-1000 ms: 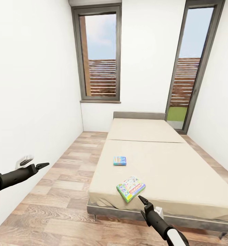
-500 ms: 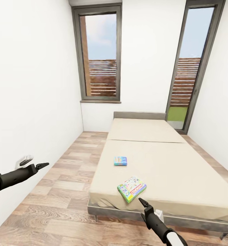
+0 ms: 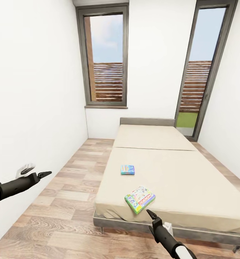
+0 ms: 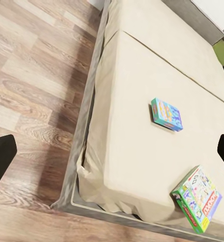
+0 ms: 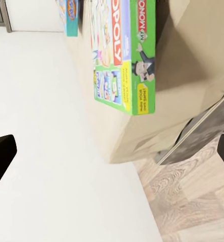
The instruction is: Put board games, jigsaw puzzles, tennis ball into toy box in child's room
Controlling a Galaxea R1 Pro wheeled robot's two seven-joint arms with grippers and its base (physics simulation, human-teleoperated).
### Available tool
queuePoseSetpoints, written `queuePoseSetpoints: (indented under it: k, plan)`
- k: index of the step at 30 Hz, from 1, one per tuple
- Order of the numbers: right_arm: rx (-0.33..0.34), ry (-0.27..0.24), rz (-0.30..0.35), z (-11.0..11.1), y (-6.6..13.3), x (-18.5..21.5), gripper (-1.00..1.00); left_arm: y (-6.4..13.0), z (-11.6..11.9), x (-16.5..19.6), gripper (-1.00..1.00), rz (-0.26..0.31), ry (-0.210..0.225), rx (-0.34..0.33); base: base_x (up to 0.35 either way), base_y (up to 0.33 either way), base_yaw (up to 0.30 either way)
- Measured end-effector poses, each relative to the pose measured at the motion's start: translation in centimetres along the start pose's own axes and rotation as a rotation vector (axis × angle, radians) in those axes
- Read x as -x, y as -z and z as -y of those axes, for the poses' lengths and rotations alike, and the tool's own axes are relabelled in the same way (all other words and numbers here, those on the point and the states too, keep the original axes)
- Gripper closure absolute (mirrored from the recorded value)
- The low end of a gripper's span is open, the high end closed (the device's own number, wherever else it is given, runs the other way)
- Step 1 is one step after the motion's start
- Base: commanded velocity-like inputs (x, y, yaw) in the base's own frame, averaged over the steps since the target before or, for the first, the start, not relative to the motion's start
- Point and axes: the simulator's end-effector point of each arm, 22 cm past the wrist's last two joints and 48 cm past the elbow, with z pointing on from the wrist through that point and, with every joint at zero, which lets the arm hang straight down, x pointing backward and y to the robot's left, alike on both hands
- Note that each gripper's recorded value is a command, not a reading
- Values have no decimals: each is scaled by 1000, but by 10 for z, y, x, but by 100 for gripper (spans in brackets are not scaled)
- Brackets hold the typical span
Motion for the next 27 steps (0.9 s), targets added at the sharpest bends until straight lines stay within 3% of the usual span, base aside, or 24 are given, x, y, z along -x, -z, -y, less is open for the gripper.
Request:
queuePoseSetpoints:
  k: [27]
  plan:
    - [1,-15,19,40,-6,2,-100,-10,-22,-31,-100,1,-1,0,0,0,0]
